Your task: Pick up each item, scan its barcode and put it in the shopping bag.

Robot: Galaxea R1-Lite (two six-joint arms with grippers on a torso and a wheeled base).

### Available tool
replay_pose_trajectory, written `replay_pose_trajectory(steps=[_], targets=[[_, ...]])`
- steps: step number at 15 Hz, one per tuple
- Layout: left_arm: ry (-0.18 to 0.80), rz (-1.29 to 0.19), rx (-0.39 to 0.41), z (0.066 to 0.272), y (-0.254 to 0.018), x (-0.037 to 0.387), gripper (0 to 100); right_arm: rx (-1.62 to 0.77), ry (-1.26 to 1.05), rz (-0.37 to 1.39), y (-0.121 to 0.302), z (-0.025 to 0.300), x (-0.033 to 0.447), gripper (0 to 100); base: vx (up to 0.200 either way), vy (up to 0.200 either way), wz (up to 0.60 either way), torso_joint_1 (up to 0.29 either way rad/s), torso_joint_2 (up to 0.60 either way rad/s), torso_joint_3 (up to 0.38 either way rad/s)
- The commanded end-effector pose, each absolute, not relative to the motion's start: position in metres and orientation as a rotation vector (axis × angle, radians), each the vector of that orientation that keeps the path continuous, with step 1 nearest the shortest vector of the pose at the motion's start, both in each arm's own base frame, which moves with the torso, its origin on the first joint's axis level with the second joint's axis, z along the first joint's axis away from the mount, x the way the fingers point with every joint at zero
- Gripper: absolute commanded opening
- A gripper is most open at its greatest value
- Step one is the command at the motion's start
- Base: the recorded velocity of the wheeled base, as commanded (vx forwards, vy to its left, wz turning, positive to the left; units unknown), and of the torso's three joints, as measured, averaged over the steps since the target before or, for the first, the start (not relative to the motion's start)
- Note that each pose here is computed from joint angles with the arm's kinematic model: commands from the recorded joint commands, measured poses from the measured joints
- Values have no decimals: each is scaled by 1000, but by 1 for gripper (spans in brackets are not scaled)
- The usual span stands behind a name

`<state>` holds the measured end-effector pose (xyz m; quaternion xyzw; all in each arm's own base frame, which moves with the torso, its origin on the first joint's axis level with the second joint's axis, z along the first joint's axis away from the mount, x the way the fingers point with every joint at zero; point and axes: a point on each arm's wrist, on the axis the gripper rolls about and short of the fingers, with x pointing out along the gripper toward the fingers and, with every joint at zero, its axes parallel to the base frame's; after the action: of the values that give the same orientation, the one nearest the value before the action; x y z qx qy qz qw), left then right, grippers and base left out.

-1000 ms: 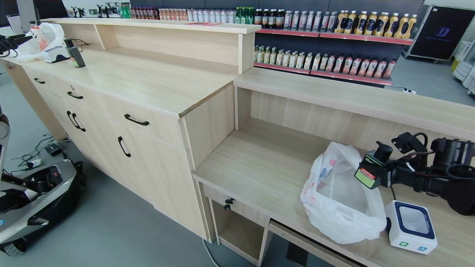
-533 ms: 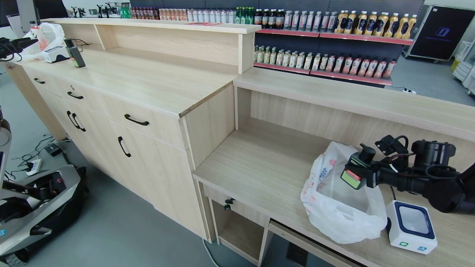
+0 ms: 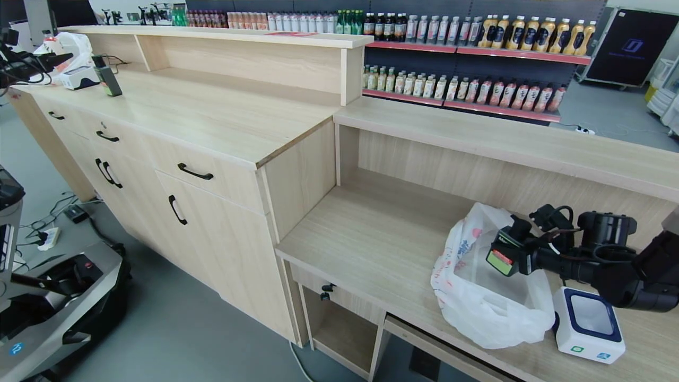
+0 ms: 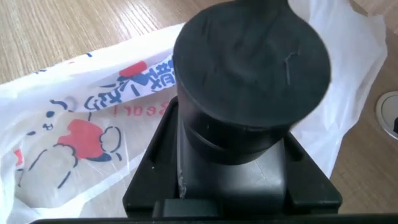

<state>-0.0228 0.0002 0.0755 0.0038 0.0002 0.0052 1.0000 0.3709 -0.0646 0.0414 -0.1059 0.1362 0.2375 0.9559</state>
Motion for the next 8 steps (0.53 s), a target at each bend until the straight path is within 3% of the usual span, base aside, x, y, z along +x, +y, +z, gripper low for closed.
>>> replay_pose_trajectory(steps=[1, 8], targets=[[0, 11, 8, 75, 0, -23, 0, -209, 291, 478, -68, 31, 374, 0, 0, 0, 0, 0, 0, 0], [0, 11, 8, 75, 0, -23, 0, -215, 317, 466, -77, 9, 375, 0, 0, 0, 0, 0, 0, 0]])
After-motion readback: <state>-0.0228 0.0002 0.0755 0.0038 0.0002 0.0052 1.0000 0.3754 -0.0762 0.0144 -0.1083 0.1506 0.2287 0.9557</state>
